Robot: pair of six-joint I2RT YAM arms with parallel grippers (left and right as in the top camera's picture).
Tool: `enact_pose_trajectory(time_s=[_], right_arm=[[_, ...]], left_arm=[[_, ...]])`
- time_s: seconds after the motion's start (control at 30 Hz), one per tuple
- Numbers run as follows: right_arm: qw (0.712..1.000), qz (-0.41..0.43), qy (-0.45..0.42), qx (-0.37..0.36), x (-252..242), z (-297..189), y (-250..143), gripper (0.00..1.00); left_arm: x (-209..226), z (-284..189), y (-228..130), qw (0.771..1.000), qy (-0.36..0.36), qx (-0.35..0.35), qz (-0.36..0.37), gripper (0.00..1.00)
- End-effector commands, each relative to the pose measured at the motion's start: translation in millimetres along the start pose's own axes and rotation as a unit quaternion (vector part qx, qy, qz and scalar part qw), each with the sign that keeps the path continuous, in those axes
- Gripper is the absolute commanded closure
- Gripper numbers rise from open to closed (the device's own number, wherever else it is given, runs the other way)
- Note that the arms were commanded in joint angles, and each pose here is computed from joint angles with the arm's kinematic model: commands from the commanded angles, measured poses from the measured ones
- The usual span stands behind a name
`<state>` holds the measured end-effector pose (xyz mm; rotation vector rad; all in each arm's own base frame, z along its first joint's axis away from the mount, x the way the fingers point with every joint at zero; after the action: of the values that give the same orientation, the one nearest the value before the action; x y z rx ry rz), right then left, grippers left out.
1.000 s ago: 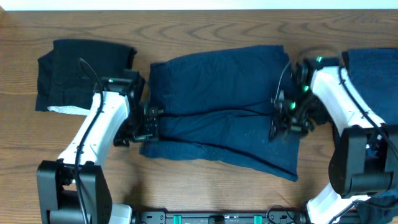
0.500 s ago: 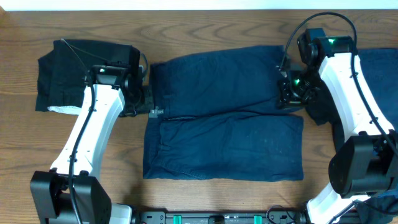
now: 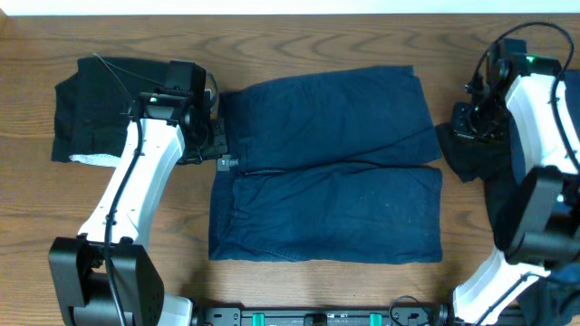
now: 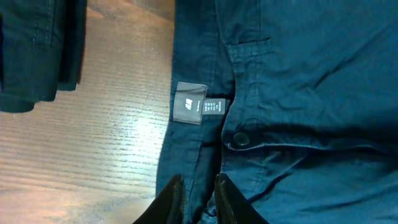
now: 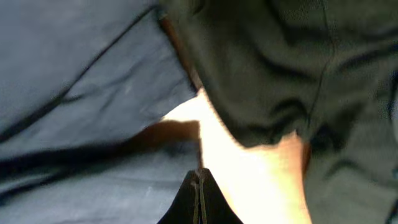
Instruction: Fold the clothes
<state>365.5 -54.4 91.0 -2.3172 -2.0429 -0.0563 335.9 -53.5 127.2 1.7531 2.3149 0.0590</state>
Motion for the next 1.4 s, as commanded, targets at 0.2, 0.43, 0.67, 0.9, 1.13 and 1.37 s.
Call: enact_pose_trajectory(time_s=[0.2, 0.43, 0.67, 0.9, 1.13, 1.37], right_arm=[[0.998, 0.0, 0.034, 0.054, -31, 78, 9, 0.99], [0.999, 0.006, 0.02, 0.05, -63, 112, 17, 0.99], [0.999, 0.035, 0.011, -0.019, -100, 105, 44, 0.99], [0.982, -0.034, 0.162, -0.089, -52, 45, 77, 0.92], [0.964, -0.116, 0.203, -0.126, 8, -41, 87, 0.9], [0.96, -0.19, 0.18, -0.099, 72, -27, 81, 0.99]], left_arm=[[1, 4, 3, 1.0, -0.004, -0.001, -0.007, 0.81], [-2, 5, 9, 1.0, -0.009, -0.013, -0.005, 0.81], [-3, 5, 12, 1.0, -0.011, -0.02, -0.004, 0.81], [-7, 4, 23, 0.999, -0.019, -0.043, 0.019, 0.8], [-8, 11, 27, 0.999, -0.02, -0.043, 0.022, 0.79], [-7, 42, 30, 1.0, -0.012, -0.021, 0.02, 0.79]])
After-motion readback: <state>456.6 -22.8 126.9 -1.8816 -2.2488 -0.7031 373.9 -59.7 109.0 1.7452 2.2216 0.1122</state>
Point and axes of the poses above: each gripper's point midway between its finger pads, its own z axis out along the fingers, its own x axis along the line the jaws close on, y = z × x, the point moved 1 cm from there along -z, back along the fingers, and after that the axes turned 8 degrees about -z, right-handed, at the moved point
